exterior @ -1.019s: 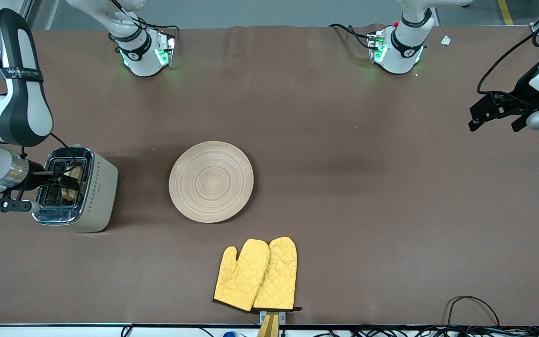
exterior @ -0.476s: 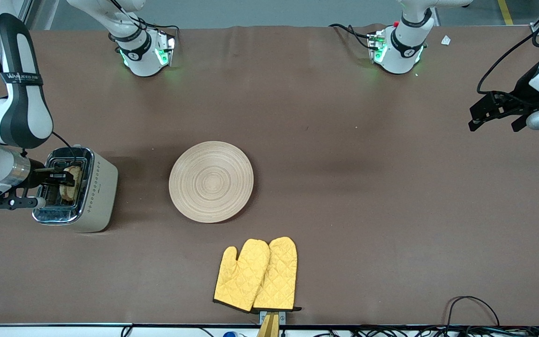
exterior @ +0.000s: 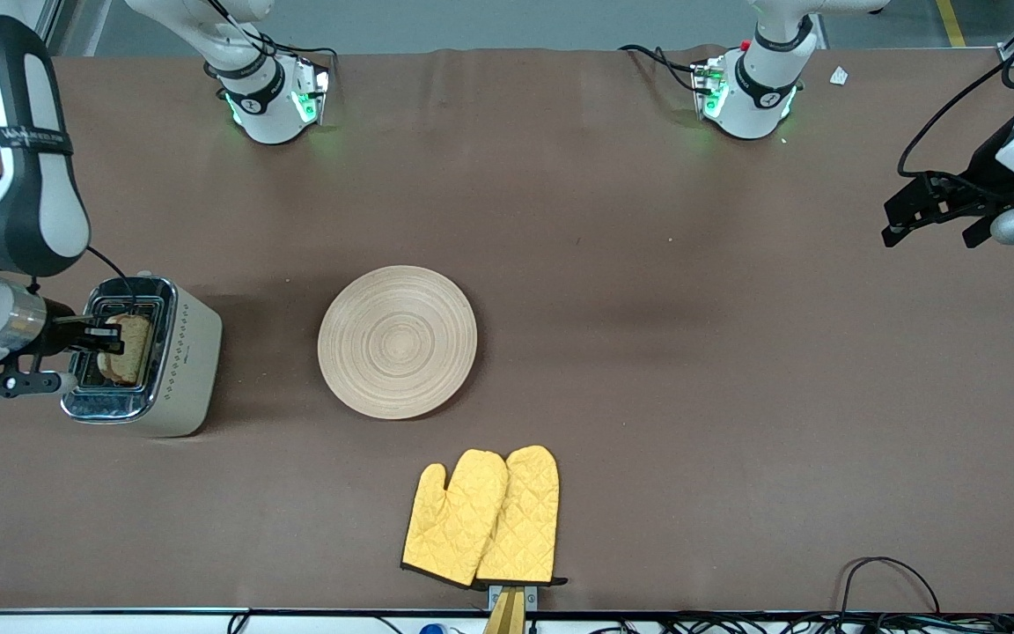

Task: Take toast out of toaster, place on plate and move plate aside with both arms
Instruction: 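Grasp the toast with the right gripper and lift it out, then carry the toast over the wooden plate and lower it with the right gripper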

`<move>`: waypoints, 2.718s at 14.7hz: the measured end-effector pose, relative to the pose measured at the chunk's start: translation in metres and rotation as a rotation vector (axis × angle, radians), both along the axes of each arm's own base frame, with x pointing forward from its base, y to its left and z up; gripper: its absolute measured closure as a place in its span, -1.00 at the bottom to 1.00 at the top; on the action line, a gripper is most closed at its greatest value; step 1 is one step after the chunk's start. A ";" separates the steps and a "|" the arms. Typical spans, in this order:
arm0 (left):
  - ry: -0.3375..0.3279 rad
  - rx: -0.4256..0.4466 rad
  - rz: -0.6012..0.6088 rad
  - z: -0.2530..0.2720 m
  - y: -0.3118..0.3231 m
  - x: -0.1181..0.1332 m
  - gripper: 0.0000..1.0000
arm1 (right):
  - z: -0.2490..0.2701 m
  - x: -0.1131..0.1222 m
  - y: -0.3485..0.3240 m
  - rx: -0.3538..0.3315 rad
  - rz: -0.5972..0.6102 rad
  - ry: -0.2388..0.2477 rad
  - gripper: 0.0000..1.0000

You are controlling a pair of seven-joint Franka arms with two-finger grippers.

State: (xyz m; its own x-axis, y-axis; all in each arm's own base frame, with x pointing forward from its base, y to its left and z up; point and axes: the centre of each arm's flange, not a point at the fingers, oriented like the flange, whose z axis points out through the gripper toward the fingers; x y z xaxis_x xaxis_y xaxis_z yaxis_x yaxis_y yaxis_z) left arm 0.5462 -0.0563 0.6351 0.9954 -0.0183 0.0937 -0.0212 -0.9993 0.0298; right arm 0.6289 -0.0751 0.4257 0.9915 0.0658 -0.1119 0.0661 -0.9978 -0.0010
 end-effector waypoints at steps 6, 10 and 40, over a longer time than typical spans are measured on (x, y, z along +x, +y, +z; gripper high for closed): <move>0.001 0.000 0.002 0.000 0.001 0.000 -1.00 | 0.121 -0.004 0.081 -0.008 0.009 0.029 0.80; 0.001 0.000 0.003 0.000 0.002 0.000 -1.00 | 0.076 -0.001 0.170 0.057 -0.039 0.054 0.80; 0.194 -0.142 0.041 -0.102 -0.151 0.020 -1.00 | -0.163 -0.080 0.258 0.274 -0.115 -0.229 -0.03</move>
